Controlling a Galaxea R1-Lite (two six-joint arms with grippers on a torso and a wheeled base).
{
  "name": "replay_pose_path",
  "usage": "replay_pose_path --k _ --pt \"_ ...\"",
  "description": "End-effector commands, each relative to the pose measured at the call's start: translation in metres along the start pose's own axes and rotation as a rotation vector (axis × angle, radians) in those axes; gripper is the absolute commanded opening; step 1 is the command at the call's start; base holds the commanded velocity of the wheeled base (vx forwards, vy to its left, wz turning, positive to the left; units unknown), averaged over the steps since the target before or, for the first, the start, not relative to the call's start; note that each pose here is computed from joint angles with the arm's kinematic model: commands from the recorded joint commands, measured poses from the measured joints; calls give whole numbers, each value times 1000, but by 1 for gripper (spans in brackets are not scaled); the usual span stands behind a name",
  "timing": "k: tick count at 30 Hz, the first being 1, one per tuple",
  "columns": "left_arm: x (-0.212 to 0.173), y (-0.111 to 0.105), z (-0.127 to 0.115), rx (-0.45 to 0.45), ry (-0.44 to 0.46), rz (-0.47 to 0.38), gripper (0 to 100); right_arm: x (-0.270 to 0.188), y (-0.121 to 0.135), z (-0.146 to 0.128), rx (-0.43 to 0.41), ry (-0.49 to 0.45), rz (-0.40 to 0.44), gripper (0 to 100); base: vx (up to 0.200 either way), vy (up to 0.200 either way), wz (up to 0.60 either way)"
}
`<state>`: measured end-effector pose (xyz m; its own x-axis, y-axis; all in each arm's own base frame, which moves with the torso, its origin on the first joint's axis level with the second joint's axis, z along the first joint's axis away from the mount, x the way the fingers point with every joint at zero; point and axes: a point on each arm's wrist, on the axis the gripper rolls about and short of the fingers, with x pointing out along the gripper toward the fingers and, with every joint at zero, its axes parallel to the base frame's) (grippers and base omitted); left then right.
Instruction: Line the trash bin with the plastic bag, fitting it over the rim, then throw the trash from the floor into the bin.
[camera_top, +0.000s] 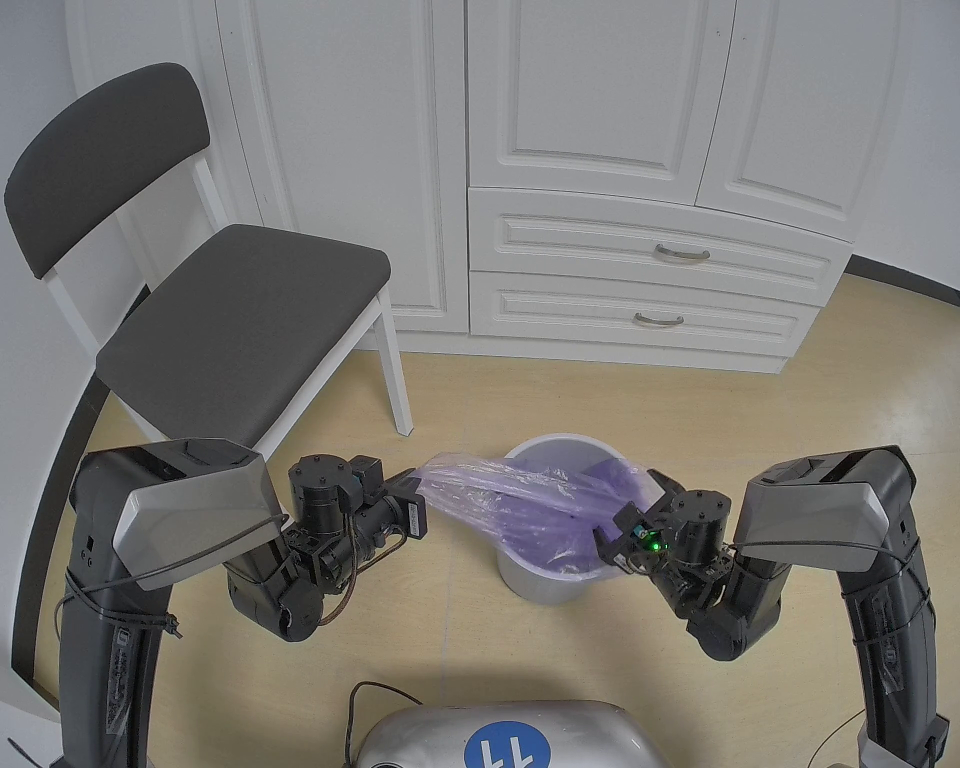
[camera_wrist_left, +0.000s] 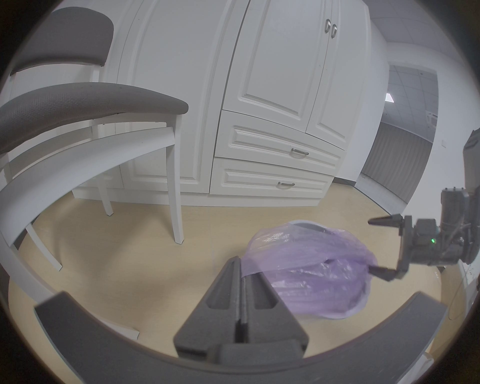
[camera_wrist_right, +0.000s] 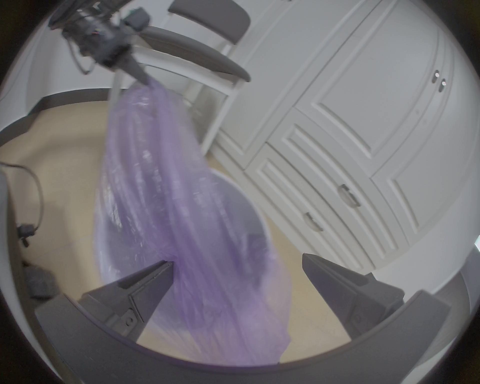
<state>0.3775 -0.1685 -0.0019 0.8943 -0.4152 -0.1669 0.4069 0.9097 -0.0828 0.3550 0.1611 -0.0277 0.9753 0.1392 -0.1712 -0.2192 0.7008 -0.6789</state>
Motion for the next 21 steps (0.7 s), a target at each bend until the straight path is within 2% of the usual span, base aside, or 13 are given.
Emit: replay_pose_path --k 1,8,13,17,18,19,21 --pt "-1 -1 1 2 -7 0 0 29 -17 -4 50 13 -135 100 0 0 0" --pt "0 0 -1 0 -4 0 0 22 -38 10 81 -5 -163 100 0 0 0" --pt "1 0 -2 0 -4 0 0 19 -34 5 72 8 -139 100 0 0 0" --pt "2 0 -1 1 -7 0 0 4 -11 -10 25 79 -12 100 0 0 0" --pt "2 0 -1 1 -7 0 0 4 -11 -10 25 79 -12 100 0 0 0" --pt "2 0 -1 1 -7 0 0 -2 6 -13 2 79 67 100 0 0 0" --pt "2 0 -1 1 -7 0 0 -4 14 -16 -8 82 93 100 0 0 0"
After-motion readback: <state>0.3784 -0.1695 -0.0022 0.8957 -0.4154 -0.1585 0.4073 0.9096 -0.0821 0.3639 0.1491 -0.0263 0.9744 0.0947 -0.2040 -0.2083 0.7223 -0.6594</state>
